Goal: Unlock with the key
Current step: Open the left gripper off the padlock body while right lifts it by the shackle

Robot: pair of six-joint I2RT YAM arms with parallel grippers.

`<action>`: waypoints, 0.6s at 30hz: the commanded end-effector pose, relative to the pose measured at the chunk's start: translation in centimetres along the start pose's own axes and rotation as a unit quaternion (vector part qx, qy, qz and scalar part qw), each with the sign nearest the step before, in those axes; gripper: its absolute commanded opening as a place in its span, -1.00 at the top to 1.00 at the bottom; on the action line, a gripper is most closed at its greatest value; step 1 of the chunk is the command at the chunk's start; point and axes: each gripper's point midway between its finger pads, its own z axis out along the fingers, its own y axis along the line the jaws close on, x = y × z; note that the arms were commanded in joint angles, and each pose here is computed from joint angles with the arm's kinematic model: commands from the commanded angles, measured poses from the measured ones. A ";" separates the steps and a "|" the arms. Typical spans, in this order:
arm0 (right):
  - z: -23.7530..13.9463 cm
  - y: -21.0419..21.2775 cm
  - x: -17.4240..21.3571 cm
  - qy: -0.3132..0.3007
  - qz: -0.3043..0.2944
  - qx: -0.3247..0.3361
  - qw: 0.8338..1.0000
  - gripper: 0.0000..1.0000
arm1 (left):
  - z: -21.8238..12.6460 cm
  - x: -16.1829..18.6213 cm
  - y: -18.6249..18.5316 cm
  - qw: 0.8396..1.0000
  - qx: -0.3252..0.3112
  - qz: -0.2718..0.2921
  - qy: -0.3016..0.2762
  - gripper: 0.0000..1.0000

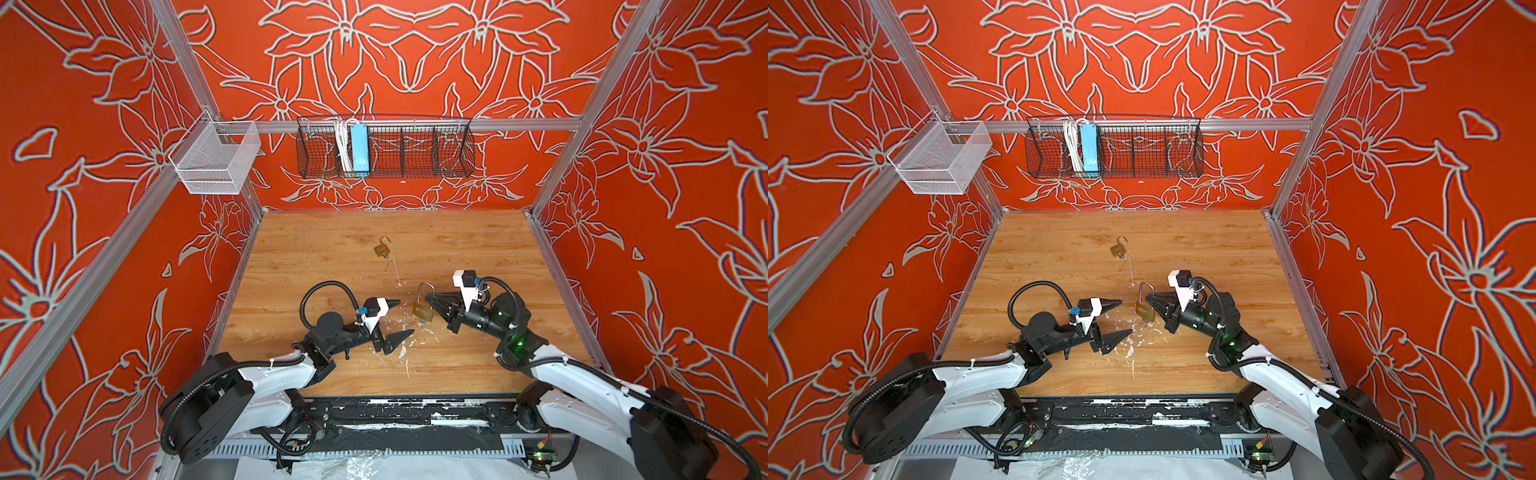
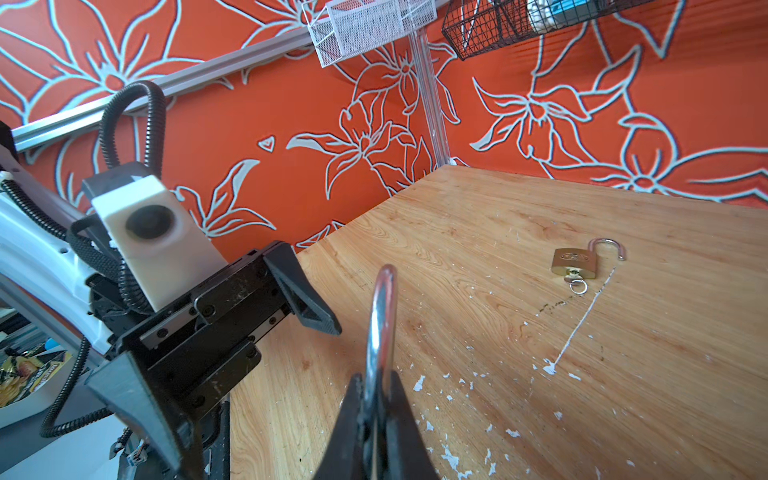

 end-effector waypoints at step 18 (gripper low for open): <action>0.0 4.6 -2.8 -0.037 -0.041 -0.113 0.992 1.00 | 1.4 -0.2 -0.6 0.999 0.047 -0.018 0.012 -0.52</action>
